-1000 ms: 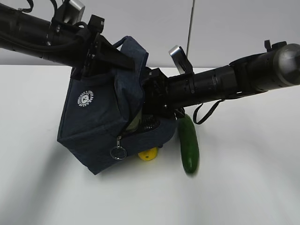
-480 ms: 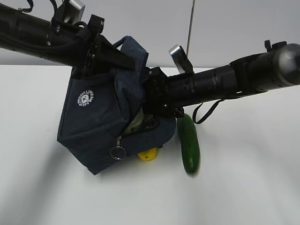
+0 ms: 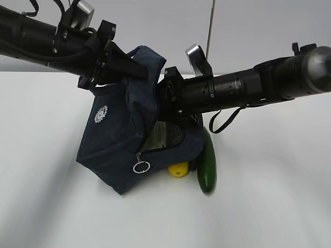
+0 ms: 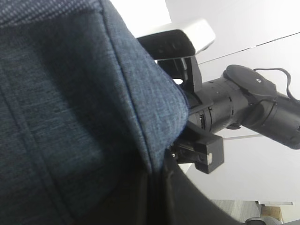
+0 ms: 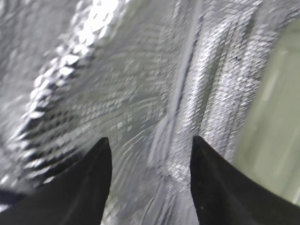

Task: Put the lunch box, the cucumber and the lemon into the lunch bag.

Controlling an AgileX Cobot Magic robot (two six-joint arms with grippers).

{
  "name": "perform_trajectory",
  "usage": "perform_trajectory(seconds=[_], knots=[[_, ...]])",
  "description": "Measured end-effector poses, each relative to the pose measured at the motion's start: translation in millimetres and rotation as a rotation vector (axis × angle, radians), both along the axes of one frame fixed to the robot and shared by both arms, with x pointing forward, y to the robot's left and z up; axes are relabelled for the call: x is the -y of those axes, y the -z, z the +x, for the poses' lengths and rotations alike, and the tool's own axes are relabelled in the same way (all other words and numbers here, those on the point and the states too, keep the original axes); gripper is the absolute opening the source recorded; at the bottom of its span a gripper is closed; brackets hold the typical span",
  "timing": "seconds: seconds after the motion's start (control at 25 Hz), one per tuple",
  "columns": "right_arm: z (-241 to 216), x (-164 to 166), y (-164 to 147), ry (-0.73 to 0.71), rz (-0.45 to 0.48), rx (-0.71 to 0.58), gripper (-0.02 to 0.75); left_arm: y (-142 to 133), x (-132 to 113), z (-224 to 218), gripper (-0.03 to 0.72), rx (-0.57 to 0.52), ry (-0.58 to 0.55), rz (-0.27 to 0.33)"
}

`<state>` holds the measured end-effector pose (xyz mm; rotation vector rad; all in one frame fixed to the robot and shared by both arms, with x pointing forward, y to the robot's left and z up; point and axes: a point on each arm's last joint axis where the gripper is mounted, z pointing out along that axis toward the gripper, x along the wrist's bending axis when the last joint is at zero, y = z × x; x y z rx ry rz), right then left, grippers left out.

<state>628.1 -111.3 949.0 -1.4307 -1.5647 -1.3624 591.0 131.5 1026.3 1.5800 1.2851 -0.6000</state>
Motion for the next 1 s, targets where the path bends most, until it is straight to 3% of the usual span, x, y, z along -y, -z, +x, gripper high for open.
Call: perform_trajectory(seconds=[0.32, 0.72, 1.0], knots=[[-3, -3, -7, -0.060, 0.056, 0.003, 0.405, 0, -4, 1, -0.008, -0.001, -0.004, -0.003], [7, 26, -11, -0.022, 0.089, 0.006, 0.405, -3, -36, 9, -0.008, -0.025, -0.027, -0.037], [9, 31, -14, -0.010, 0.092, 0.015, 0.404, 1, -48, 10, -0.008, -0.028, -0.020, 0.009]])
